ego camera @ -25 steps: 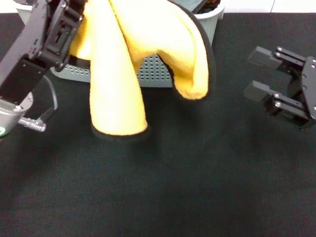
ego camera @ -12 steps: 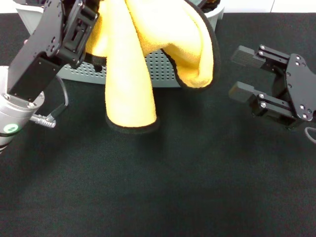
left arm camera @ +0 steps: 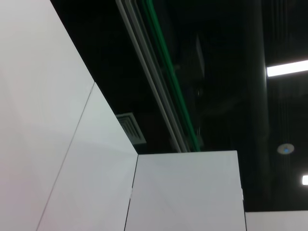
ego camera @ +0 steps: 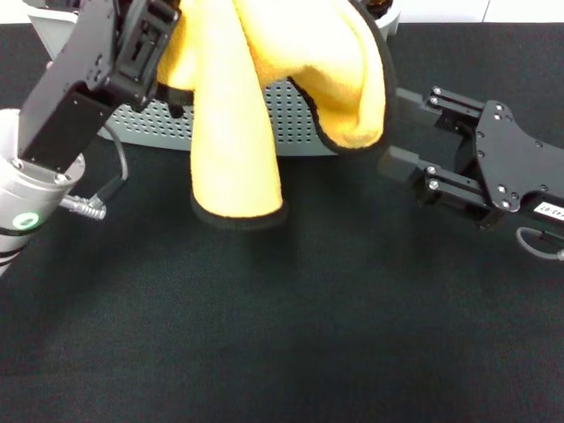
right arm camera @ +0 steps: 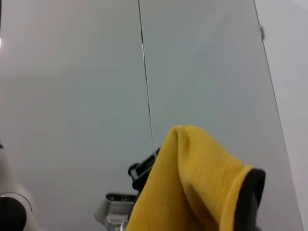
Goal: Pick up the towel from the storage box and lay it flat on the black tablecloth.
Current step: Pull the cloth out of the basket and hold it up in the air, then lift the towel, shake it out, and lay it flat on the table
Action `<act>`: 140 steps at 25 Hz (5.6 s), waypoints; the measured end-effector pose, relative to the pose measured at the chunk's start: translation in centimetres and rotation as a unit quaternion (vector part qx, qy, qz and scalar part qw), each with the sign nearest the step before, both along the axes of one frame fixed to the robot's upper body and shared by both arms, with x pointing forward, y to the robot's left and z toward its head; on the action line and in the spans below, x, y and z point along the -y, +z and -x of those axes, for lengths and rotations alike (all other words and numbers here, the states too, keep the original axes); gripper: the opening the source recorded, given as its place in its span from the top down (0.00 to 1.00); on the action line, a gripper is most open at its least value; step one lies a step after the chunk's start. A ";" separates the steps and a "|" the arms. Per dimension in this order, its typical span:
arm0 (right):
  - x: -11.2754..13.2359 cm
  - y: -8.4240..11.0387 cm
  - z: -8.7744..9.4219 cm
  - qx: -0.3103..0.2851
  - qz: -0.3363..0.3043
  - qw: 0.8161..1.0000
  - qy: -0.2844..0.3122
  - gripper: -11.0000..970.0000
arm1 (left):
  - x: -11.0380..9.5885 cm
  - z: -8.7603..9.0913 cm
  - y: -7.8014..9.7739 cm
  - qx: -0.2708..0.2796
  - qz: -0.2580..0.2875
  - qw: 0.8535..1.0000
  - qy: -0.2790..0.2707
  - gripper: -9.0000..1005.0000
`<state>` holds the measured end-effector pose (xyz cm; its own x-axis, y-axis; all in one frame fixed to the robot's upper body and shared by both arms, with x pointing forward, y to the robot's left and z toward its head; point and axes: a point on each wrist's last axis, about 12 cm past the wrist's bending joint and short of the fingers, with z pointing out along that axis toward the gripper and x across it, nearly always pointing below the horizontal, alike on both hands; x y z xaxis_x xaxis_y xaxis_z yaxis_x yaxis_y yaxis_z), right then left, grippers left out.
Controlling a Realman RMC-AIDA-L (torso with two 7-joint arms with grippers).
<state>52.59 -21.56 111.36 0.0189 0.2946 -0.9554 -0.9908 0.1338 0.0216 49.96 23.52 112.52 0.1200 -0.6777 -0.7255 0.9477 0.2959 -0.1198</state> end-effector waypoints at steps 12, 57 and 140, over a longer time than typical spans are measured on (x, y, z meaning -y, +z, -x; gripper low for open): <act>-0.1 -0.2 0.0 -0.005 0.007 1.000 0.003 0.42 | 0.1 -0.2 0.2 0.003 0.005 1.000 -0.001 0.98; 2.0 6.0 -2.3 0.059 0.039 0.997 0.037 0.98 | -1.2 4.5 -5.6 -0.050 -0.094 0.987 0.123 0.98; -7.1 28.5 1.8 0.294 0.617 0.673 0.281 0.98 | -1.7 4.6 -4.6 -0.048 -0.159 0.985 -0.040 0.21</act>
<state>50.82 -14.50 139.89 0.7183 -0.5988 -0.3544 -0.6810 -0.7094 -0.1817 45.37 25.23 107.91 -0.0044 -0.4187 -0.9081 0.9580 0.2586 -0.1239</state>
